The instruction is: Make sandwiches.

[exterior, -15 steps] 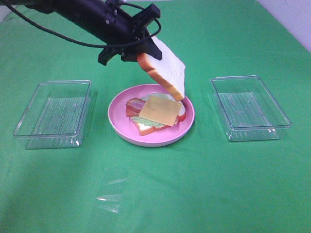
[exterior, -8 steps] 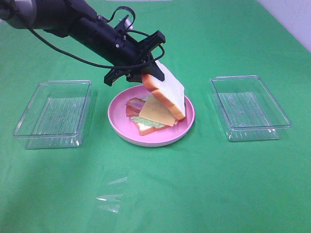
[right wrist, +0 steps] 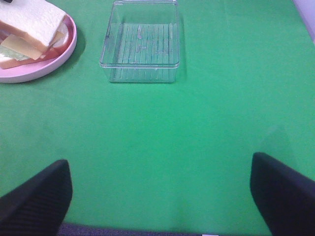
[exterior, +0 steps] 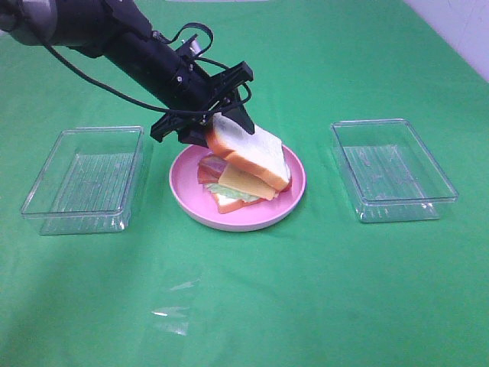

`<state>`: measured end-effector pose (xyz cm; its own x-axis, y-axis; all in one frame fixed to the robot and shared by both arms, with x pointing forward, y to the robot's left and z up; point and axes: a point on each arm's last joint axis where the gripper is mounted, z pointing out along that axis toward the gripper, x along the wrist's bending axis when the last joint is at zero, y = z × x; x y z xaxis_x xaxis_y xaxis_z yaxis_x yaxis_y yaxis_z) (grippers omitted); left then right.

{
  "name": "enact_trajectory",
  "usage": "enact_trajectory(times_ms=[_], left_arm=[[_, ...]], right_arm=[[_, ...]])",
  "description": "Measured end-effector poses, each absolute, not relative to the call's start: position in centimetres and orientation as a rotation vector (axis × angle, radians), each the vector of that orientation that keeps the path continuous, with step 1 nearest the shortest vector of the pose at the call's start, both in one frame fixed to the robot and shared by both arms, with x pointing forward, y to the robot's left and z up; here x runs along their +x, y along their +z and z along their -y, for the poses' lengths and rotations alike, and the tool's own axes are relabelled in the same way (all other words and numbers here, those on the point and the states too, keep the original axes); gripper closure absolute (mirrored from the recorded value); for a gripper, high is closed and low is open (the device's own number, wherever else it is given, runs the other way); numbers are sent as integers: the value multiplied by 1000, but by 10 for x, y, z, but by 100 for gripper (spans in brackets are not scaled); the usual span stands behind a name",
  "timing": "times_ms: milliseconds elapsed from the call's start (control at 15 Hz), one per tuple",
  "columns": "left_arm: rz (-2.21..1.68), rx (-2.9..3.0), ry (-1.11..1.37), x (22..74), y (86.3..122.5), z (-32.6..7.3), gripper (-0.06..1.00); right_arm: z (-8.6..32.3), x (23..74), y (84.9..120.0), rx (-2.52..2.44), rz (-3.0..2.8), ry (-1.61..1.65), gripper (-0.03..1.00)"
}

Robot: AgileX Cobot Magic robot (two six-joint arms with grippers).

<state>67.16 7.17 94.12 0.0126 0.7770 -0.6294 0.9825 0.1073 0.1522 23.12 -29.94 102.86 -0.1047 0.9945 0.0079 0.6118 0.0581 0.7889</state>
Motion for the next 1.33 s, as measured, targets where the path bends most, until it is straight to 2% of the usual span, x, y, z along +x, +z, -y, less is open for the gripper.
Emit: enact_trajectory(times_ms=[133,267,533,800,1000,1200,1267,1333], left_arm=[[-1805,1743,-490,669,943,-71,10],[-1781,1823,-509,666,949,-71,0],[-1741,2054,-416,669,984,-79,-1],[-1722,2107,-148,677,1021,-92,-1],[-1688,2142,85,665,1063,-110,-1],[-1717,2133,215,645,1093,-141,-1],[-1755,2121,243,636,1100,-158,-1],[-1833,2097,307,613,1112,-192,-1]], right_arm=[[299,231,1029,1606,-1777,876,1],[299,231,1029,1606,-1777,876,1],[299,231,1029,1606,-1777,876,1],[299,231,1029,1606,-1777,876,1],[299,231,1029,1606,-1777,876,1],[299,231,1029,1606,-1777,876,1],[299,231,1029,1606,-1777,876,1],[299,231,1029,1606,-1777,876,1]])
